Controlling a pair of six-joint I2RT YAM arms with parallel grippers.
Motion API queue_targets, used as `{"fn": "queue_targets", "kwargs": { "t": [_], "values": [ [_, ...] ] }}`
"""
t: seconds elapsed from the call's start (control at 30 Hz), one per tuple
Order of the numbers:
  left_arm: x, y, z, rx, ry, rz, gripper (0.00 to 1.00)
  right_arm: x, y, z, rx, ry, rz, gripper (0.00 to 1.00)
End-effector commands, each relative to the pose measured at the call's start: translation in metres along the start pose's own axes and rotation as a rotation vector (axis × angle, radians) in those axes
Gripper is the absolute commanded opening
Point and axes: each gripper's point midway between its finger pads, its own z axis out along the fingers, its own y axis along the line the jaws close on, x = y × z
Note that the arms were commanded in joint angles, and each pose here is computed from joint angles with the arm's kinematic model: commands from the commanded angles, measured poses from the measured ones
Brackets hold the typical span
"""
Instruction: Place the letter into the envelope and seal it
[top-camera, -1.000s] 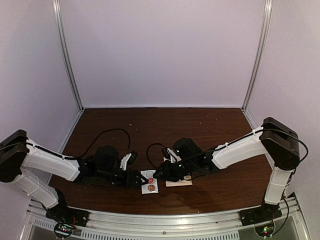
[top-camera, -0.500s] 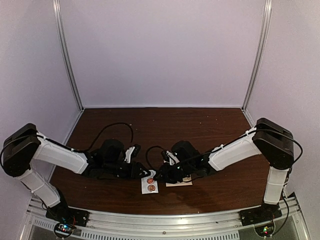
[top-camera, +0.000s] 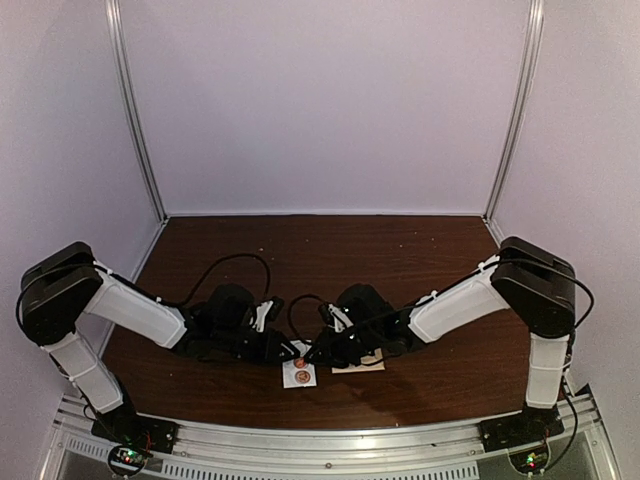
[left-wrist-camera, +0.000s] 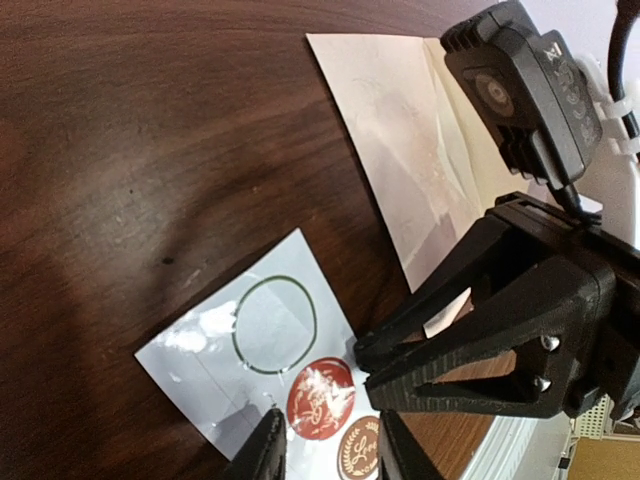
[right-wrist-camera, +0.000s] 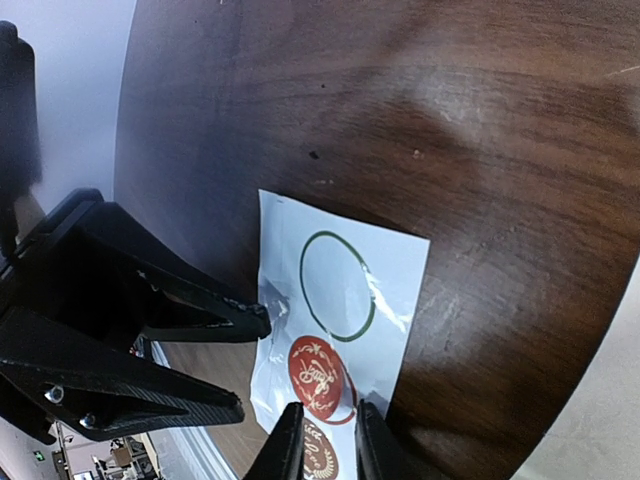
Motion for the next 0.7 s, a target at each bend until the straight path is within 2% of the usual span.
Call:
{"fn": "queue_targets", "kwargs": {
  "t": [0.0, 0.33, 0.67],
  "values": [
    [-0.005, -0.001, 0.000, 0.020, -0.023, 0.002, 0.32, -0.005, 0.010, 0.004, -0.035, -0.008, -0.004, 0.18],
    [0.002, 0.007, 0.001, -0.004, -0.010, -0.013, 0.23, -0.006, 0.013, 0.004, -0.049, -0.012, -0.002, 0.12],
    [0.009, 0.018, 0.002, -0.035, -0.001, -0.031, 0.20, -0.006, 0.016, 0.004, -0.062, -0.010, 0.000, 0.12]
  ]
}}
